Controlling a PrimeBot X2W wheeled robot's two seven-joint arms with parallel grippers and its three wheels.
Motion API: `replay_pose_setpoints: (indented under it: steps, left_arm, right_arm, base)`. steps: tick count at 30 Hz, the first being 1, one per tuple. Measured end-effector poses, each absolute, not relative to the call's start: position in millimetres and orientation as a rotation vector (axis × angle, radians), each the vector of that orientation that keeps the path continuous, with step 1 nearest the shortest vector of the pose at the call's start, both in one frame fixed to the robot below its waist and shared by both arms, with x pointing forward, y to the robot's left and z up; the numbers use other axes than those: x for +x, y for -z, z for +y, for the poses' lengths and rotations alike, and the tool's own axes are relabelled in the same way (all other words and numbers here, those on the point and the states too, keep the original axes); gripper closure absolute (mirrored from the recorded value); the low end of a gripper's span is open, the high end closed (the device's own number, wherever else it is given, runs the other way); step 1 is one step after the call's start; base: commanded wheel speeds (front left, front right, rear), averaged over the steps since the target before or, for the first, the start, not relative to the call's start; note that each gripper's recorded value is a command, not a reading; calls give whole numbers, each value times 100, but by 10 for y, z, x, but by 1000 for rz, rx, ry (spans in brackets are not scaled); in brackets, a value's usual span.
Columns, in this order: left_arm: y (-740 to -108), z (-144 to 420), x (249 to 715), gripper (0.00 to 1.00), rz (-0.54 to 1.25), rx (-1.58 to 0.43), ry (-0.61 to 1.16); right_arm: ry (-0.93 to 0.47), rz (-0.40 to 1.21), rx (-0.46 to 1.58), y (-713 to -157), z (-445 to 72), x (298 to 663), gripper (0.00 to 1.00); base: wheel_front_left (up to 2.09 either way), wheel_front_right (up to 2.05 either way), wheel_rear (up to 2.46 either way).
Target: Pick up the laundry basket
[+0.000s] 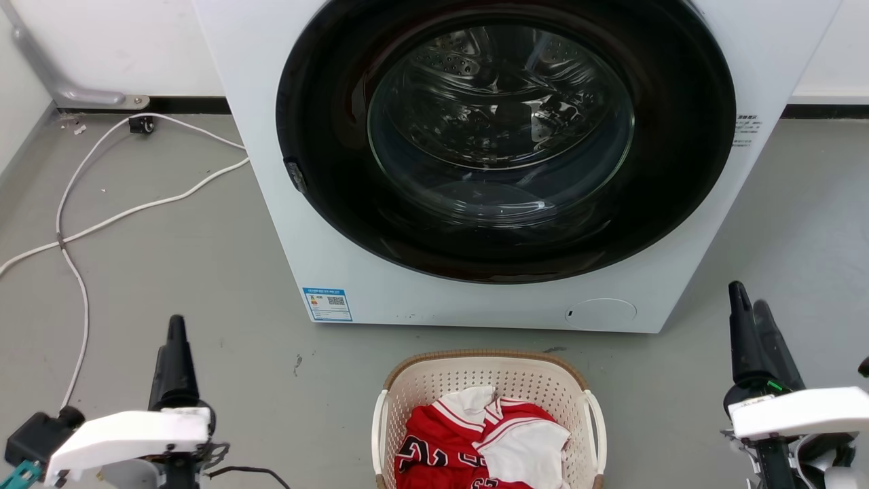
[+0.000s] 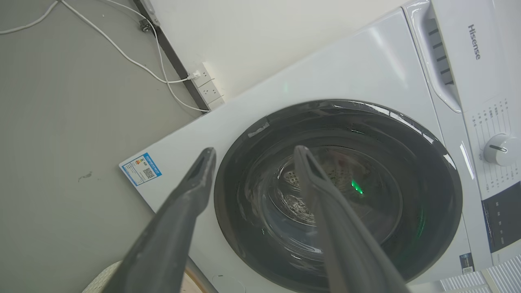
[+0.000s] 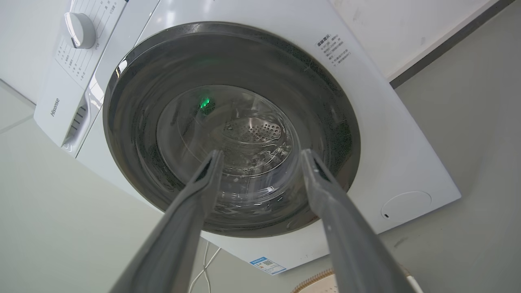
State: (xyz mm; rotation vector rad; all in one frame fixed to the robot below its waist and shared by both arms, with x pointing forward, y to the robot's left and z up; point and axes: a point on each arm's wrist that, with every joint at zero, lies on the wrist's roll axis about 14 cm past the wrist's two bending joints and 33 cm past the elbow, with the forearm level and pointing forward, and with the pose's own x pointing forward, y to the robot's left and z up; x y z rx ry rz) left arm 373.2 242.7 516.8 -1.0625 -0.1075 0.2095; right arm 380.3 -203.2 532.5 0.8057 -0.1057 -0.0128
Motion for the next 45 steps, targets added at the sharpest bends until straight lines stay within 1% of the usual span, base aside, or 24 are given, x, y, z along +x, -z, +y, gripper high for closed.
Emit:
replay_pose_setpoints:
  steps: [5,10,19,24,37,45]
  left_arm:
    - [-5363,2263,3755,0,-132,-953,-152]
    - [-5419,2048,3731,0,-127,-833,-84]
    - [-5437,1720,3696,0,-117,-663,23]
    - [-5416,1546,3668,0,-107,-554,73]
    - [-5415,1328,3632,0,-119,-350,127]
    - [-5414,1236,3610,0,-128,-273,142]
  right_arm:
    - [-30,-152,657,-5512,-1947,3817,0]
    - [-70,-175,531,-5613,-1826,3812,0]
    - [-129,-209,351,-5721,-1622,3782,0]
    - [-136,-215,274,-5716,-1589,3758,0]
    - [-142,-190,200,-5579,-1544,3712,0]
    - [-143,-170,136,-5479,-1535,3696,0]
  base:
    - [0,0,0]
    - [0,0,0]
    - [0,0,0]
    - [0,0,0]
    - [0,0,0]
    - [0,0,0]
